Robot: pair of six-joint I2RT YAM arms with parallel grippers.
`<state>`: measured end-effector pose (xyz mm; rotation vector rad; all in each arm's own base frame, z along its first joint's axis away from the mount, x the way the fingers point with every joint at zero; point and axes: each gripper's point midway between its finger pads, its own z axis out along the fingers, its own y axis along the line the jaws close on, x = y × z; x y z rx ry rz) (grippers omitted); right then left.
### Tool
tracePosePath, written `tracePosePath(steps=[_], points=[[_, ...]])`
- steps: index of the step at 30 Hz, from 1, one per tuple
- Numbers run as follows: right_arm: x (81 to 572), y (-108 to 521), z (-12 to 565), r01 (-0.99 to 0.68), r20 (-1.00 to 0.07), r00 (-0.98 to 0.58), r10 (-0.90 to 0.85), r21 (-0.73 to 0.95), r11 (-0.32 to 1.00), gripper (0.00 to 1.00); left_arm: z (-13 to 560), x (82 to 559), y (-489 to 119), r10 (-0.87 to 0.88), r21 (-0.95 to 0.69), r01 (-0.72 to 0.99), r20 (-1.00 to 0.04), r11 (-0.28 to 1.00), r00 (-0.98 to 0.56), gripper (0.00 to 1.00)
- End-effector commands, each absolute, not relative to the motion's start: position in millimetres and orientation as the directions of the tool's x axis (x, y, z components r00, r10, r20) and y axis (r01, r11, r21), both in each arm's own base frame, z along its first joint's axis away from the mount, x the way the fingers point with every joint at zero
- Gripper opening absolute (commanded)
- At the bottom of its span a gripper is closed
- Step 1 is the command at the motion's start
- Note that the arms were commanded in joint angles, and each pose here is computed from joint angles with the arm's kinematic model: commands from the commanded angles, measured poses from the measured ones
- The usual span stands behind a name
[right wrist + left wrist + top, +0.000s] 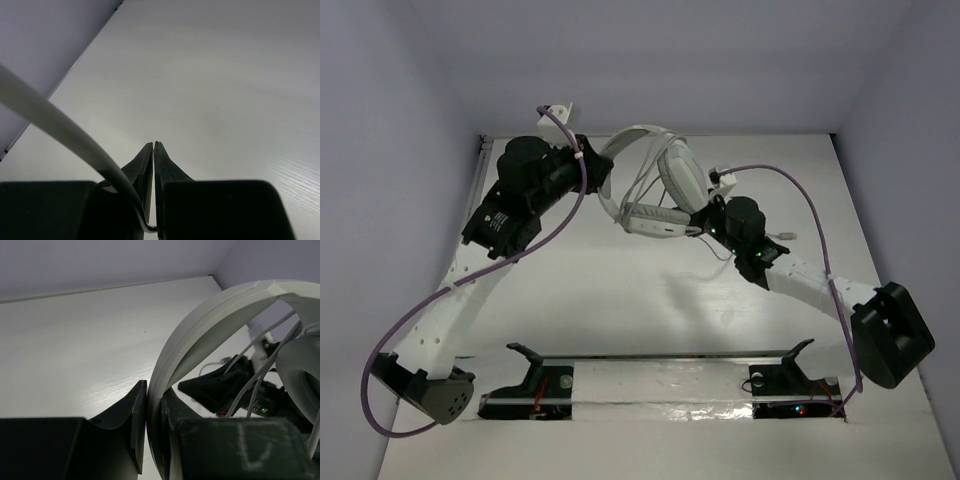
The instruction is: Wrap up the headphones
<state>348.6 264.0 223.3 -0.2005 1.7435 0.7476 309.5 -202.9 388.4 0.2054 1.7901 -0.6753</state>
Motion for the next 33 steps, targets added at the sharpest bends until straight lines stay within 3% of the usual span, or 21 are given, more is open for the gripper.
tracePosePath(steps=[1, 6, 9, 25, 33], points=[[339, 289, 227, -0.610, -0.902, -0.331, 0.276, 0.428, 0.667, 0.11, 468, 303, -213, -0.355, -0.420, 0.567, -0.907, 0.708, -0.227, 0.00], [342, 302, 203, -0.626, -0.888, -0.374, 0.267, 0.454, 0.634, 0.24, 495, 299, -219, -0.389, -0.437, 0.611, -0.895, 0.660, -0.221, 0.00], [341, 306, 193, -0.630, -0.880, -0.393, 0.266, 0.468, 0.620, 0.26, 509, 301, -214, -0.411, -0.443, 0.613, -0.889, 0.654, -0.204, 0.00], [328, 327, 122, -0.604, -0.815, -0.535, 0.222, 0.553, 0.573, 0.29, 554, 320, -207, -0.547, -0.517, 0.605, -0.822, 0.605, -0.156, 0.00], [306, 332, 110, -0.578, -0.789, -0.580, 0.204, 0.575, 0.579, 0.28, 561, 343, -184, -0.609, -0.551, 0.519, -0.790, 0.653, -0.072, 0.00]])
